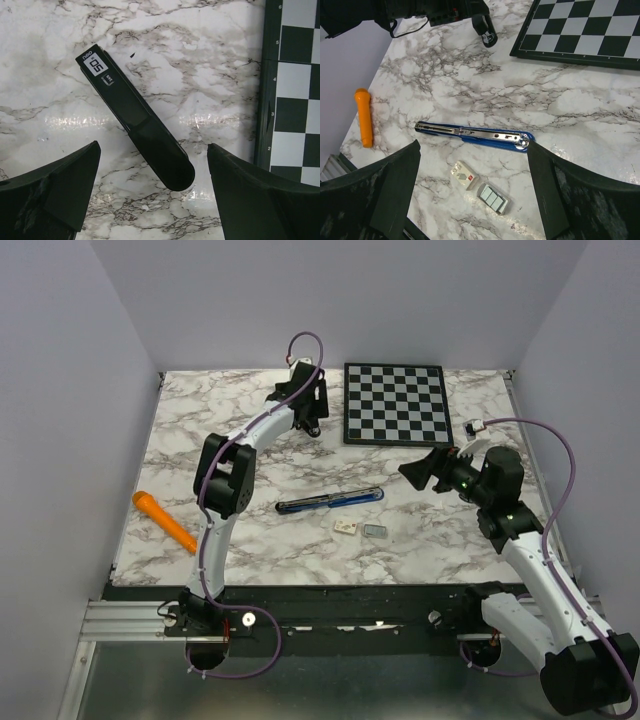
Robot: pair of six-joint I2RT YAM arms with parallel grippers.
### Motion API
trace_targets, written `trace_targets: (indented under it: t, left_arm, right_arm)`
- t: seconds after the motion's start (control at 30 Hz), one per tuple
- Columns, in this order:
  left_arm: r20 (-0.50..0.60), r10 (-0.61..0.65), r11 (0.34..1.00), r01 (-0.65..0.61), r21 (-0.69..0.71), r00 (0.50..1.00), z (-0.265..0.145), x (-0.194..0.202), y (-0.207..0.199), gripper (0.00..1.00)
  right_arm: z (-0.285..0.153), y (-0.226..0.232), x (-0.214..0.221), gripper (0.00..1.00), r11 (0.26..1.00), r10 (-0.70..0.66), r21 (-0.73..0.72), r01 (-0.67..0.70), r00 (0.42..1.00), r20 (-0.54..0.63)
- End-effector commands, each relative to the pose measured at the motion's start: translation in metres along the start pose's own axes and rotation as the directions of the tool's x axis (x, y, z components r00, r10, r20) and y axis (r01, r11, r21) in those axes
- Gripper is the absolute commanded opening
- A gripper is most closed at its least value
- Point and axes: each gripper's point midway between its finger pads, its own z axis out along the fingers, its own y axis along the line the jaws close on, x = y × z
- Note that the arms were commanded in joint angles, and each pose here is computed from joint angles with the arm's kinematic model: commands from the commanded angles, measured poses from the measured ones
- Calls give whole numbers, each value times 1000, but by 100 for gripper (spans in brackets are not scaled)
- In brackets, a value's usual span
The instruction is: Load the staples into the stapler
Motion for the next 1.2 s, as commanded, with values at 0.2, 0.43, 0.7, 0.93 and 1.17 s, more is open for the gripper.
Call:
trace_targets:
  t: [0.2,0.43,0.7,0.93,1.17]
  left_arm:
    - [-96,-49,998,46,-33,994,10,27,12,72]
    - [-117,-38,998,32,-50,992,-2,33,28,42]
    - [-151,11,993,-28,-113,988,-41,54,64,13]
    - [-201,-7,987,-26,-158,980,-106,109,103,9]
    - [-227,-127,985,95,-145,966,-144,161,115,11]
  right_arm:
    - [-2,-7,9,95,1000,-10,28,10,1000,-9]
    - [-3,-6,9,95,1000,-5,23,5,1000,-8]
    - [-5,-2,9,95,1000,-1,11,1,1000,-1]
    - [-7,4,11,95,1000,-2,-12,2,1000,-4]
    - [-6,10,15,95,999,-4,-35,4,1000,-14]
